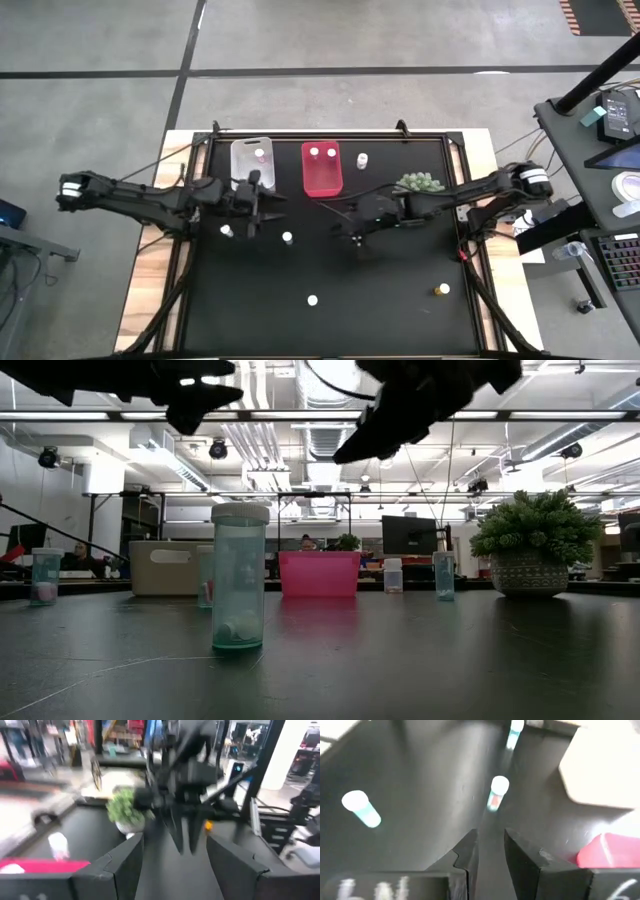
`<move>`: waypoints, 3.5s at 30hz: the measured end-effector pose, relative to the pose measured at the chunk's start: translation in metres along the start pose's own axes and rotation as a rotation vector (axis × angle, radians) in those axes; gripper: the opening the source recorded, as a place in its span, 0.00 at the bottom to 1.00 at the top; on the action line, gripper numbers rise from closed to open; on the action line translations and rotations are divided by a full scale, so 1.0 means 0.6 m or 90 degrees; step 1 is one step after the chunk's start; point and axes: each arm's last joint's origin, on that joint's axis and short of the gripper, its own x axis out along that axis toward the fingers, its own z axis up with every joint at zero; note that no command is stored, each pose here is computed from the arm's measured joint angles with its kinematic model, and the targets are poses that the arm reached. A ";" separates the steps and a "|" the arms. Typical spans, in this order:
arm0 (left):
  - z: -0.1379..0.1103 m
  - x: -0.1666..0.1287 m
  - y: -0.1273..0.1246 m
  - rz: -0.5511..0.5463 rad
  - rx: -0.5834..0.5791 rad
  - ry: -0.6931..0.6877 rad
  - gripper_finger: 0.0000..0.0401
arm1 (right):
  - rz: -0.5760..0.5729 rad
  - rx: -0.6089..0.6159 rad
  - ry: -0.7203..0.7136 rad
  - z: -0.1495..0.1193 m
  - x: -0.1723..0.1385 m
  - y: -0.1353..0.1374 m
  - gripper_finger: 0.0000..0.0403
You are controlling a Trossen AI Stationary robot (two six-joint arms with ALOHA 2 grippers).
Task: Pick and place medicine bottles into bin by pill shape (circle, oval)
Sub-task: Put the blue tablet bottle into the white bin
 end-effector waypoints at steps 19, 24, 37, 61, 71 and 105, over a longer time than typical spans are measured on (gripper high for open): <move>0.068 0.162 -0.148 -0.052 -0.082 0.220 0.51 | -0.065 -0.101 -0.238 -0.044 -0.147 0.005 0.18; 0.074 0.205 -0.193 -0.033 -0.077 0.299 0.51 | -0.071 -0.099 -0.270 -0.069 -0.176 0.010 0.17; 0.034 0.266 -0.300 0.011 -0.103 0.525 0.51 | -0.062 -0.022 -0.322 -0.094 -0.217 0.016 0.17; -0.045 0.235 -0.426 0.064 -0.163 0.586 0.51 | -0.052 -0.020 -0.335 -0.098 -0.203 0.022 0.17; -0.086 0.263 -0.383 0.153 -0.095 0.625 0.51 | -0.054 -0.025 -0.341 -0.096 -0.203 0.022 0.17; -0.133 0.267 -0.357 0.177 -0.080 0.628 0.32 | -0.054 -0.025 -0.337 -0.097 -0.203 0.022 0.17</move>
